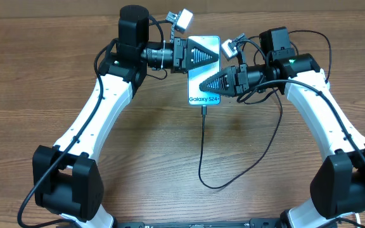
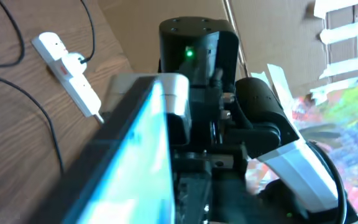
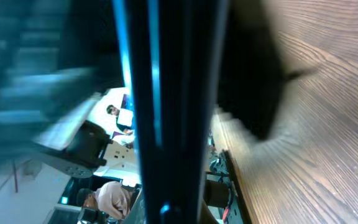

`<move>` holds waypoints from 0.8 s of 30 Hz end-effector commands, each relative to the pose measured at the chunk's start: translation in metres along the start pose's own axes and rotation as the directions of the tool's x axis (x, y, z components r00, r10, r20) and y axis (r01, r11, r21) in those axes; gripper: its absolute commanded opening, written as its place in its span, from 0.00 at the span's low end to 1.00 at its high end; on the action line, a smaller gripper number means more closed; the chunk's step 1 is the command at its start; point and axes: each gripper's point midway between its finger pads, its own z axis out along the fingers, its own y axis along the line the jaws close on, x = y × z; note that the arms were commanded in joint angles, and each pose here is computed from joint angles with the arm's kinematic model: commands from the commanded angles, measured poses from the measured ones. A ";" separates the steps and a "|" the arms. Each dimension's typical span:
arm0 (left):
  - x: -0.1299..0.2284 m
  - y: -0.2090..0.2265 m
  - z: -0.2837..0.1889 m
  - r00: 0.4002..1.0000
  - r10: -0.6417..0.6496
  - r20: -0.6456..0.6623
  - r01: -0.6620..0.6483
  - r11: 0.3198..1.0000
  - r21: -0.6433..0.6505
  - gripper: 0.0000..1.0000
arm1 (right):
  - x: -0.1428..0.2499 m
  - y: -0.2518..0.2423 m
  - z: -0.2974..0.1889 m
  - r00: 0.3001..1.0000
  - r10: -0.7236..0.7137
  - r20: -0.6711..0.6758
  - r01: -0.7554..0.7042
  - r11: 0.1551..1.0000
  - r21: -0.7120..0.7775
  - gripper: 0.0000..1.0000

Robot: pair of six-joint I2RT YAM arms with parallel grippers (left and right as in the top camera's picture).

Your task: Plug charger to phone and switch on socket

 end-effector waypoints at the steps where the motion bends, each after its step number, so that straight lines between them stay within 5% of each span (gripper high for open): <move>1: -0.015 0.000 -0.013 0.997 0.051 0.063 -0.049 0.998 -0.036 0.84 | -0.002 0.002 0.000 1.000 -0.029 0.001 0.028 0.998 0.051 0.04; 4: -0.031 0.010 -0.041 0.990 0.047 0.131 -0.038 0.997 -0.071 1.00 | 0.001 -0.026 -0.003 1.000 0.012 0.004 -0.012 0.977 0.214 0.04; 11: -0.052 0.025 -0.092 0.971 0.040 0.235 -0.012 0.993 -0.119 1.00 | 0.006 -0.104 -0.041 0.987 0.129 0.094 -0.159 0.746 0.647 0.04; 24: -0.053 0.026 -0.093 0.970 0.040 0.239 -0.011 0.993 -0.121 1.00 | 0.042 -0.183 -0.038 0.955 0.284 0.083 -0.262 0.682 0.683 0.04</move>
